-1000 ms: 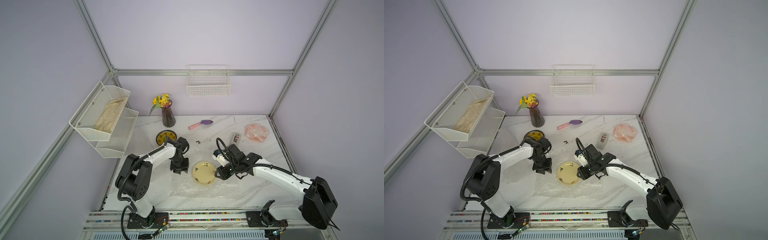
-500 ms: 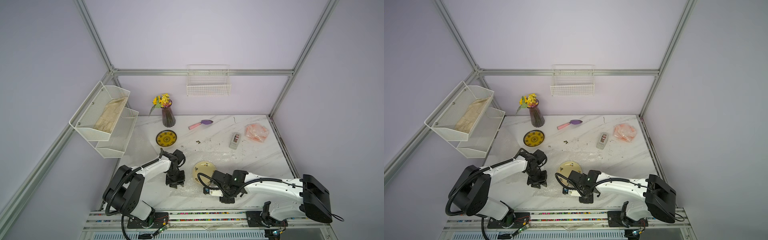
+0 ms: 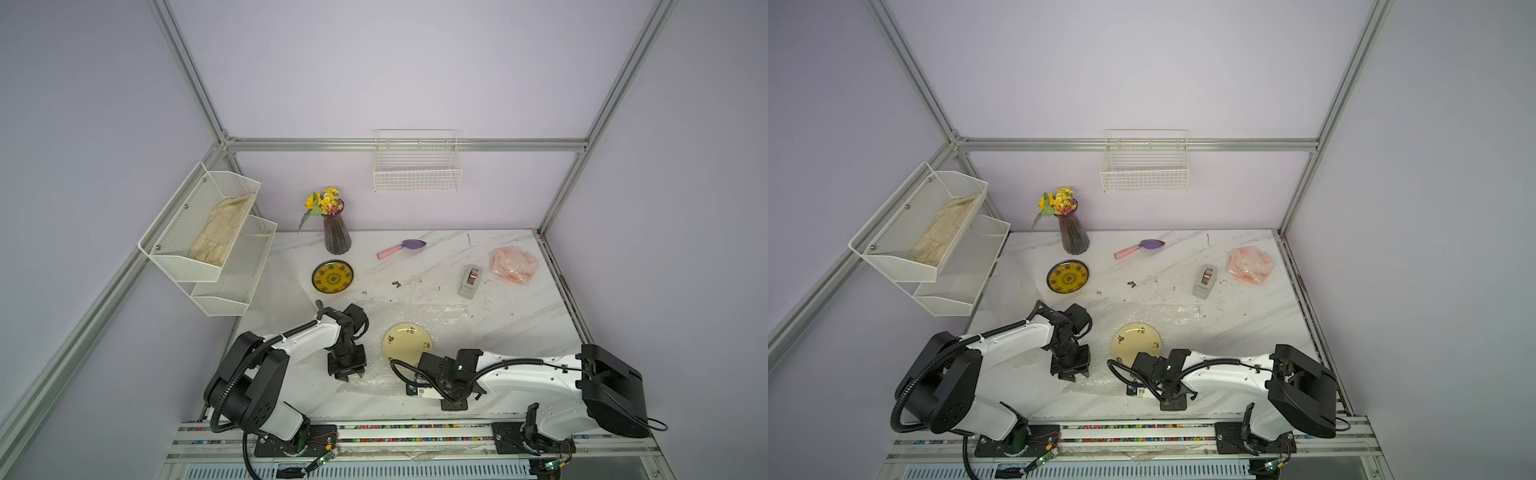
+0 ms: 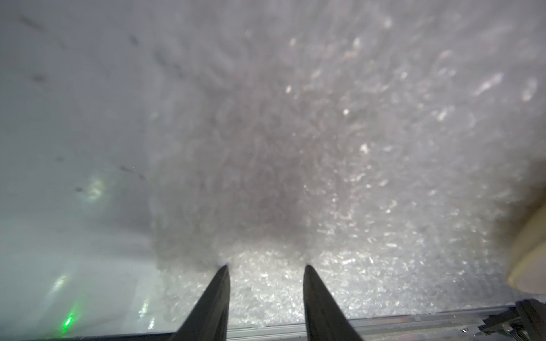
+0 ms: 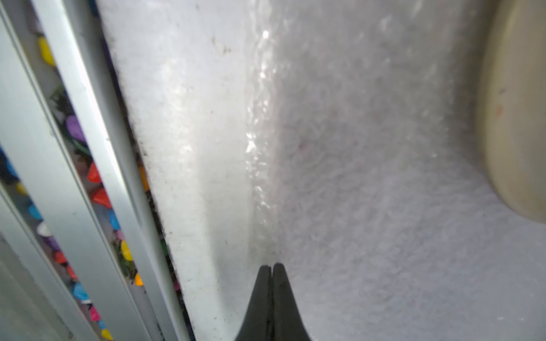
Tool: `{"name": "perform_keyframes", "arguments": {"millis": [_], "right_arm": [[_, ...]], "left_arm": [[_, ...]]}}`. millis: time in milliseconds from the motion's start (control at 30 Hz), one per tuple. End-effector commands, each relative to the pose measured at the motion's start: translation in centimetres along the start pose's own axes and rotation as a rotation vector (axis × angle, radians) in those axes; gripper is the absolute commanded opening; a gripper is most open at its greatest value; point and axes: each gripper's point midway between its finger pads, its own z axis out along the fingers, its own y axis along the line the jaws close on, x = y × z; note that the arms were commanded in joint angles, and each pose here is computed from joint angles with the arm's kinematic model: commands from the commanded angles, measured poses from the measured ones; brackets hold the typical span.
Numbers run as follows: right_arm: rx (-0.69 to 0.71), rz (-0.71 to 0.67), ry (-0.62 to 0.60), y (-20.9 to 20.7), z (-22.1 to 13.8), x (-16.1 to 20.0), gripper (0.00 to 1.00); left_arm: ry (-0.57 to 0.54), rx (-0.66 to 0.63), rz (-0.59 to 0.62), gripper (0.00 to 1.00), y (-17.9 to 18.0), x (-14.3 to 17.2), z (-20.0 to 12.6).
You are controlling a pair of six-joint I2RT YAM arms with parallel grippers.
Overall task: Wrap dinner plates in bubble wrap
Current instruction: Wrap the plate in the bubble wrap.
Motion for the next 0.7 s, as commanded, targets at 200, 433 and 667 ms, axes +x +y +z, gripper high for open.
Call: {"name": "perform_keyframes", "arguments": {"millis": [200, 433, 667], "right_arm": [[-0.003, 0.104, -0.116, -1.5, -3.6, -2.7, 0.0], [-0.091, 0.082, -0.079, 0.6, -2.1, -3.2, 0.12], [-0.069, 0.051, -0.039, 2.3, 0.4, -4.5, 0.3]], "left_arm": [[0.012, -0.222, -0.006, 0.39, 3.4, -1.0, 0.4], [-0.092, -0.134, 0.014, 0.41, 1.3, -2.4, -3.8], [-0.118, -0.128, -0.011, 0.42, 1.7, -3.6, -5.4]]}}
